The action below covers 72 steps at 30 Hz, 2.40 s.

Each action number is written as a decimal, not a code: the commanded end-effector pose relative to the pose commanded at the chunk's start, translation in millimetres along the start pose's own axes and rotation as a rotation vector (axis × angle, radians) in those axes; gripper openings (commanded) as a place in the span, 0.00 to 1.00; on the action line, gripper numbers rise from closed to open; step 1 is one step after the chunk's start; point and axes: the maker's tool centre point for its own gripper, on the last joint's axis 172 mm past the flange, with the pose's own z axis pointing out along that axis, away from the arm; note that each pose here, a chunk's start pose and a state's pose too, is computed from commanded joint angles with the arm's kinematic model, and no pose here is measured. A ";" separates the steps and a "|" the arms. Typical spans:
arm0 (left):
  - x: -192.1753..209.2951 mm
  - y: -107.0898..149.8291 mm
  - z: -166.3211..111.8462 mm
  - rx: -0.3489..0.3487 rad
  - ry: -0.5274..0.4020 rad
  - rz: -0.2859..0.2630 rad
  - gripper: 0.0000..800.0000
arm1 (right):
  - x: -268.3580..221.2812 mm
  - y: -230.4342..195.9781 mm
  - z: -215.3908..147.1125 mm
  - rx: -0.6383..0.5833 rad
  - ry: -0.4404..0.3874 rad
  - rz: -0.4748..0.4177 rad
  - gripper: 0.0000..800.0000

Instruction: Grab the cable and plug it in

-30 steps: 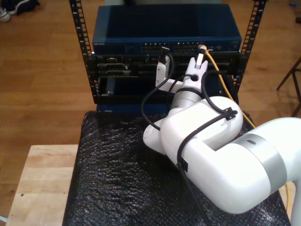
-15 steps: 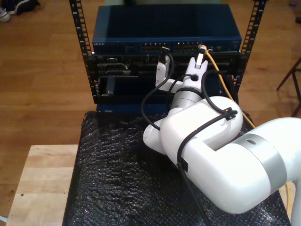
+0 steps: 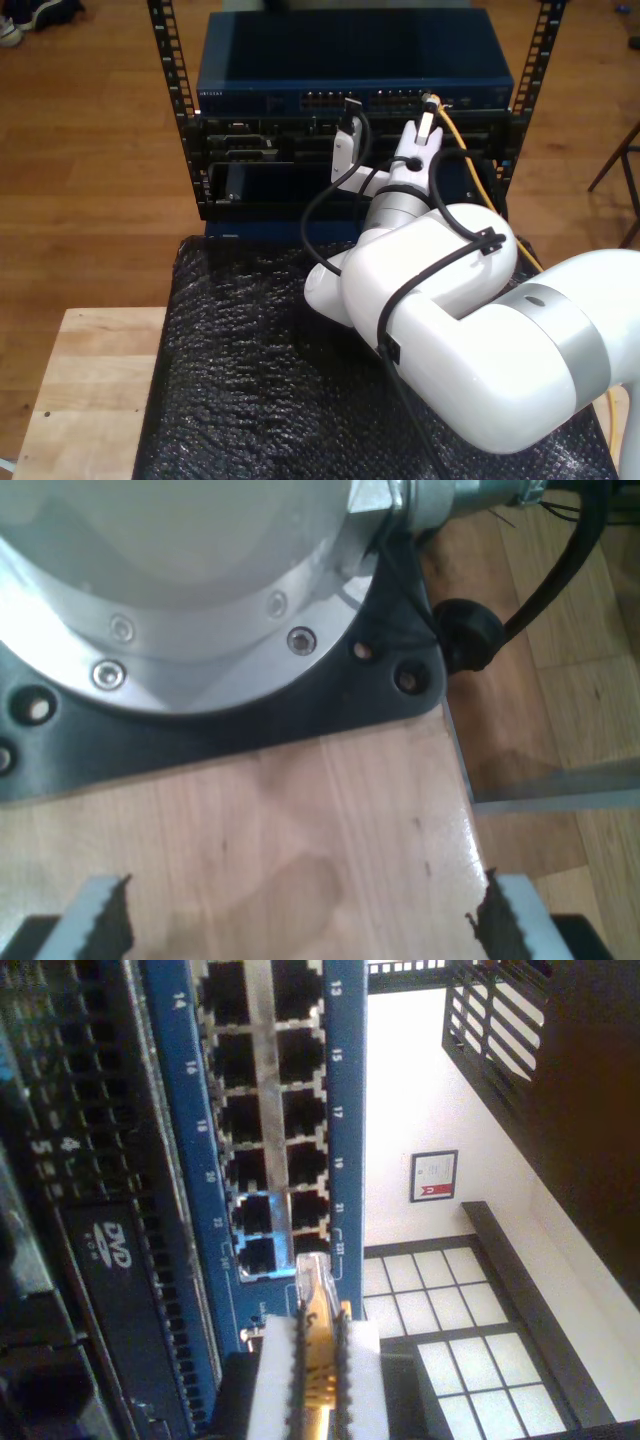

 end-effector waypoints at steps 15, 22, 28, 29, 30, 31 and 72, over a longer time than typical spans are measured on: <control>0.0 0.0 0.0 0.000 0.000 0.000 1.00 | 1.1 0.6 -0.3 -0.001 0.001 0.001 0.00; 0.0 0.0 0.0 0.000 0.000 0.000 1.00 | 3.5 5.4 1.7 -0.010 0.002 0.012 0.00; 0.0 0.0 0.0 0.000 0.000 0.000 1.00 | 2.7 -0.7 1.9 -0.005 0.001 0.004 0.00; 0.0 0.0 0.0 0.000 0.000 0.000 1.00 | 2.7 -0.7 1.9 -0.005 0.001 0.006 0.00; 0.0 0.0 0.0 0.000 0.000 0.000 1.00 | 2.5 -1.3 1.7 -0.004 0.001 0.003 0.00; 0.0 0.0 0.0 0.000 0.000 0.000 1.00 | 2.5 -1.3 1.7 -0.004 0.001 0.003 0.00; 0.0 0.0 0.0 0.000 0.000 0.000 1.00 | 2.0 -3.4 3.8 0.003 0.001 0.004 0.00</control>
